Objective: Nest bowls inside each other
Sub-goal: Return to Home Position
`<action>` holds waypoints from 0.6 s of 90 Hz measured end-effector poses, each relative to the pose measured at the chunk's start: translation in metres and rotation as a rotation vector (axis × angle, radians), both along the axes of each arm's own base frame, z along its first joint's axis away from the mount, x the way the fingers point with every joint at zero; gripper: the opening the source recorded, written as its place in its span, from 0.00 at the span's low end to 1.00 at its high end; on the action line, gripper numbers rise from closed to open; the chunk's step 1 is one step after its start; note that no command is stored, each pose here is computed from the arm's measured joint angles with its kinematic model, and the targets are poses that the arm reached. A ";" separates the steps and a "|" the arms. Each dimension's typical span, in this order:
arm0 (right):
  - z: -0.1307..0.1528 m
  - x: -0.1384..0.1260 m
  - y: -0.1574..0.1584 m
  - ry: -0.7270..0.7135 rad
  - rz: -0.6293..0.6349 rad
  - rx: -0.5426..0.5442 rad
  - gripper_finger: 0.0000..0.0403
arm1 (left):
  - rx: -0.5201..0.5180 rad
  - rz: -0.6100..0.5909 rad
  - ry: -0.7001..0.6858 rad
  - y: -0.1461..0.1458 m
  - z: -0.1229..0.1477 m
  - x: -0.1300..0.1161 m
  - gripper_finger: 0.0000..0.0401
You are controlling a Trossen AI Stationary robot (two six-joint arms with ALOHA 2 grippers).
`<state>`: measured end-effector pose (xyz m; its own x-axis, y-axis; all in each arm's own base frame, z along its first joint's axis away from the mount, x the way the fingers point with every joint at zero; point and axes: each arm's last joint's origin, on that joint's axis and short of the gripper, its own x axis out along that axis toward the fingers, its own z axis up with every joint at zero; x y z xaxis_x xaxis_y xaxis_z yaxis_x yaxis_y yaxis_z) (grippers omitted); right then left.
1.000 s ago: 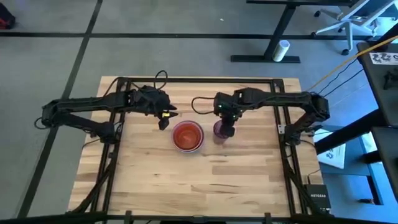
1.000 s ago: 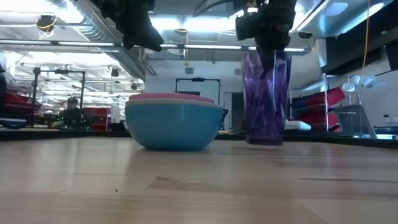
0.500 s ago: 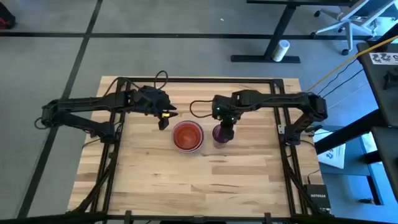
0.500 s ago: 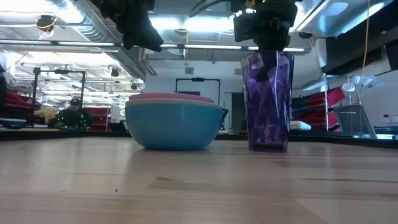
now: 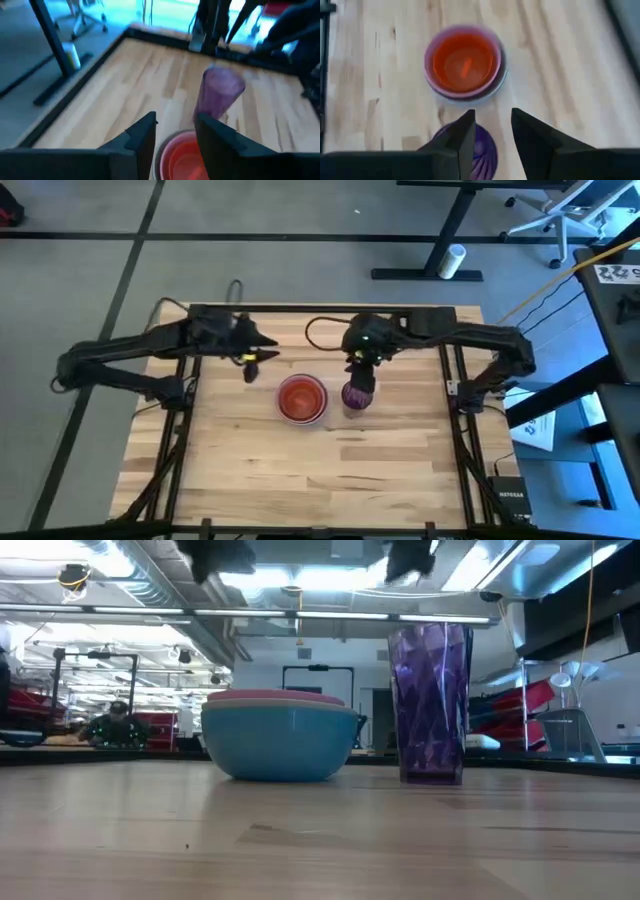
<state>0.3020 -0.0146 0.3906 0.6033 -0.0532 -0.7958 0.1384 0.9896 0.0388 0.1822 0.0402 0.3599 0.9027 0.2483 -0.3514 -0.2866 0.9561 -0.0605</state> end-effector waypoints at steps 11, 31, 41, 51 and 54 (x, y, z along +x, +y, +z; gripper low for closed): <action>0.032 -0.021 0.017 -0.166 -0.038 -0.163 0.26 | 0.023 0.049 -0.092 -0.011 0.017 -0.039 0.30; 0.066 -0.077 0.044 -0.352 -0.077 -0.249 0.03 | 0.010 0.059 -0.246 -0.028 0.030 -0.105 0.23; 0.062 -0.096 0.058 -0.382 -0.120 -0.287 0.01 | 0.001 0.065 -0.284 -0.030 0.025 -0.124 0.18; 0.050 -0.112 0.068 -0.395 -0.169 -0.314 0.00 | -0.020 0.071 -0.286 -0.031 0.012 -0.134 0.11; 0.045 -0.116 0.070 -0.400 -0.178 -0.315 0.00 | -0.026 0.080 -0.282 -0.031 0.007 -0.136 0.09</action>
